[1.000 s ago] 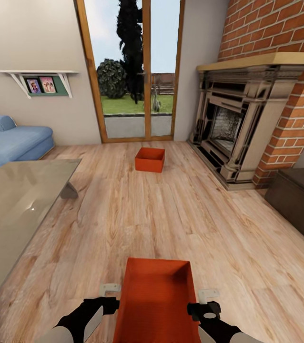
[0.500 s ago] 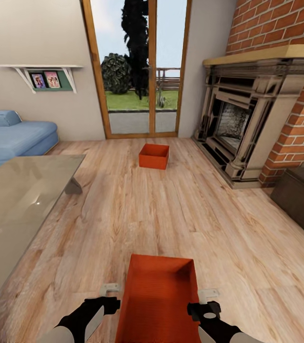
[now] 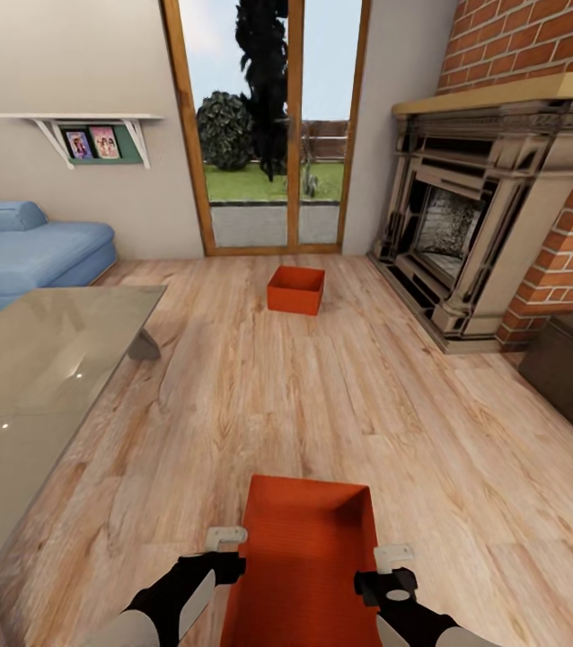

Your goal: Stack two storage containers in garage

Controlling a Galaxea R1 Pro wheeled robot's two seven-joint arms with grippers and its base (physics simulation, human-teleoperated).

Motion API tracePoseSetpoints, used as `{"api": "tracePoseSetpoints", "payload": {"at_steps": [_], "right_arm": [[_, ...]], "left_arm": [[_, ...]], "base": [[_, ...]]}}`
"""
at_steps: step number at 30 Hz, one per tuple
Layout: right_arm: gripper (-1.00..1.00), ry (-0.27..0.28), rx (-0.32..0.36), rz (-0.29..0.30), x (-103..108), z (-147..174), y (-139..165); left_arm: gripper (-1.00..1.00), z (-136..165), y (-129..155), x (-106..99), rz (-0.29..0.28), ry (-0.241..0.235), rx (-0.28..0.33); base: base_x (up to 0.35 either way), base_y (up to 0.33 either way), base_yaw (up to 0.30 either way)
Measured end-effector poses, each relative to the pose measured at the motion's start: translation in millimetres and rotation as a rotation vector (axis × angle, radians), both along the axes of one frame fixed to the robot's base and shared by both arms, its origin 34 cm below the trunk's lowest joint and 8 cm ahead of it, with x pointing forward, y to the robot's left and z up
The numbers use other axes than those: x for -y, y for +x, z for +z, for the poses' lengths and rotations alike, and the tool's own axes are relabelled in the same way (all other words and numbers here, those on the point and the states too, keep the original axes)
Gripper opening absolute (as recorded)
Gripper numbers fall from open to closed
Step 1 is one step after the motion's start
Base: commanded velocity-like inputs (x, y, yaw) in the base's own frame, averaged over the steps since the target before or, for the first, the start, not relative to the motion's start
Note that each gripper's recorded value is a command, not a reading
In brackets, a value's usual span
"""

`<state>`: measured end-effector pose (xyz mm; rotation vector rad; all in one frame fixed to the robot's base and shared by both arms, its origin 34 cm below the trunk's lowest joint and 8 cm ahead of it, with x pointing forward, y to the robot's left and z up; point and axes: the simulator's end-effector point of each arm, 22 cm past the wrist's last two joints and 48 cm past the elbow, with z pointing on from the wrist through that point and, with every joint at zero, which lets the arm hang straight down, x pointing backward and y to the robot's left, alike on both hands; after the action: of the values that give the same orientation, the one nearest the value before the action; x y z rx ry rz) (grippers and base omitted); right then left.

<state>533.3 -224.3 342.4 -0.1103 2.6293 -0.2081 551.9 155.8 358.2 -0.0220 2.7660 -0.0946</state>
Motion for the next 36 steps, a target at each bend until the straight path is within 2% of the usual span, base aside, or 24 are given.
{"api": "tracePoseSetpoints", "payload": {"at_steps": [6, 10, 18, 22, 36], "right_arm": [[1.0, 0.002, -0.001, 0.0, 1.2, -0.5, -0.3], [1.0, 0.003, -0.002, 0.001, 1.1, -0.5, -0.2], [1.0, 0.003, -0.002, 0.002, 0.3, -0.3, 0.2], [1.0, 0.002, -0.002, 0.001, 1.1, -8.6, -1.2], [1.0, 0.001, -0.004, -0.003, 2.9, -38.5, -7.5]], "left_arm": [[1.0, 2.5, 4.1, 2.7, -0.002, -0.007, 0.008], [1.0, 10.0, 11.6, 11.6, -0.014, -0.011, 0.007], [1.0, 13.2, 9.8, 24.2, -0.045, 0.022, -0.005], [1.0, 5.0, 7.1, 21.5, -0.039, 0.05, -0.013], [1.0, -25.0, 0.2, 20.0, -0.041, 0.056, -0.016]], "base": [[0.0, 0.0, 0.002], [0.0, 0.0, 0.0], [0.0, 0.0, 0.0], [0.0, 0.0, 0.0], [0.0, 0.0, 0.0]]}}
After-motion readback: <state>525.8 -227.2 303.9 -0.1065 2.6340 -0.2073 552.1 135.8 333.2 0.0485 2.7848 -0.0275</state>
